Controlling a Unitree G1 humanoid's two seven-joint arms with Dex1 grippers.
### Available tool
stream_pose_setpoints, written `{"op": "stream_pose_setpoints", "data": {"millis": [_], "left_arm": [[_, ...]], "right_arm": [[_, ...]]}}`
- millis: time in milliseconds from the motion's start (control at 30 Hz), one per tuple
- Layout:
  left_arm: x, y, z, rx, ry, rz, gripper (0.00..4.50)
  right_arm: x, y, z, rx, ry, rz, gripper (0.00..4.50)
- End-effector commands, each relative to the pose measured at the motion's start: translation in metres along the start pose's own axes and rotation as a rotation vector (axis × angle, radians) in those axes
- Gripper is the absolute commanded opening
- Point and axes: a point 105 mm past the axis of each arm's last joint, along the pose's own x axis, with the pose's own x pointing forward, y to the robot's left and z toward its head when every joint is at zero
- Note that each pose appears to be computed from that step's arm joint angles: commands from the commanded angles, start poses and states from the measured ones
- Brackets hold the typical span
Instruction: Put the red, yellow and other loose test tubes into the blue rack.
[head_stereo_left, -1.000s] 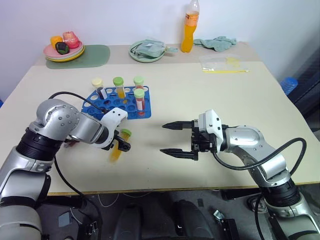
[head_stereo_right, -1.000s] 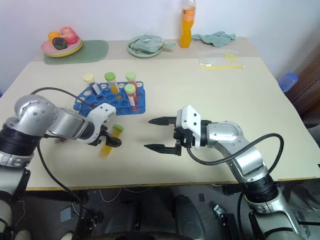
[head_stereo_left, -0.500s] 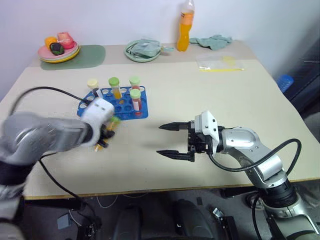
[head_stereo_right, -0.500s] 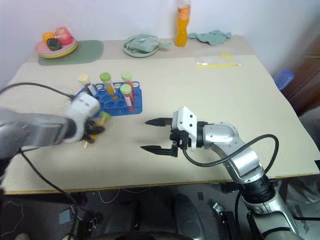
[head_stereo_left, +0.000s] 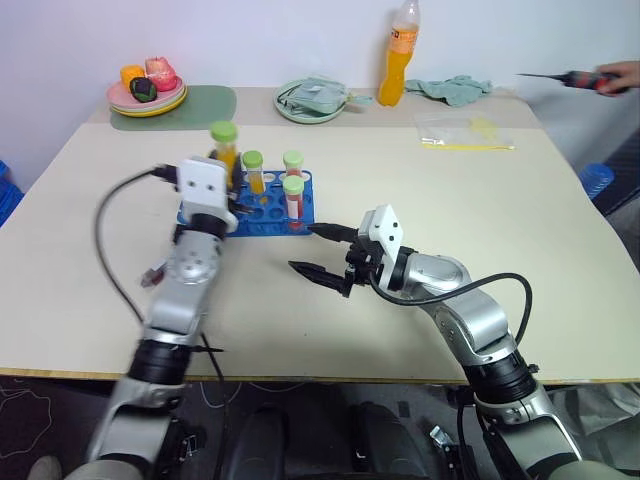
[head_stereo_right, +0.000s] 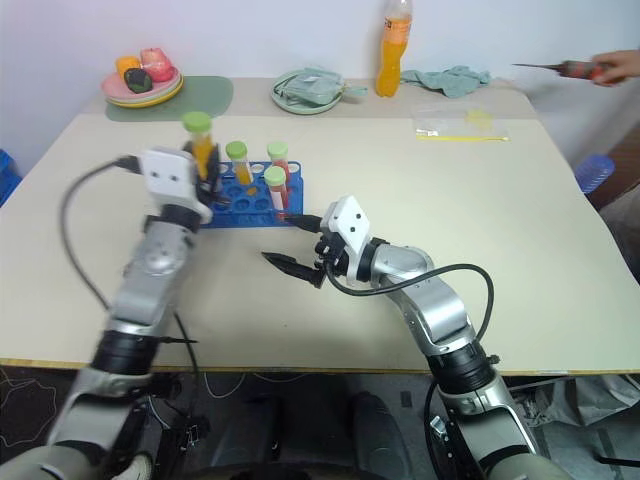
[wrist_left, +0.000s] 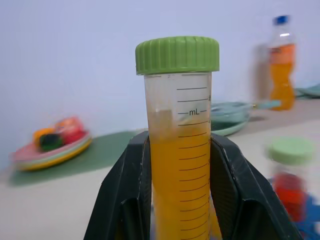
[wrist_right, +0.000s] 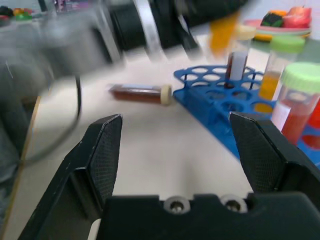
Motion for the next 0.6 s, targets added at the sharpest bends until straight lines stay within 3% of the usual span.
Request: {"op": "stream_pose_setpoints", "data": {"millis": [33, 233, 600], "left_arm": [[0.004, -0.009, 0.004, -0.010, -0.081, -0.045, 1.34], [-0.001, -0.012, -0.013, -0.005, -0.053, -0.043, 1.34], [-0.006, -0.010, -0.021, 0.061, -0.016, -0.033, 1.34]], "right_arm": [[0.002, -0.001, 0.013, -0.046, -0.041, -0.017, 3.77], [-0.004, -0.008, 0.013, -0.059, -0.033, -0.055, 3.77], [-0.007, -0.004, 0.007, -0.042, -0.021, -0.054, 3.77]]}}
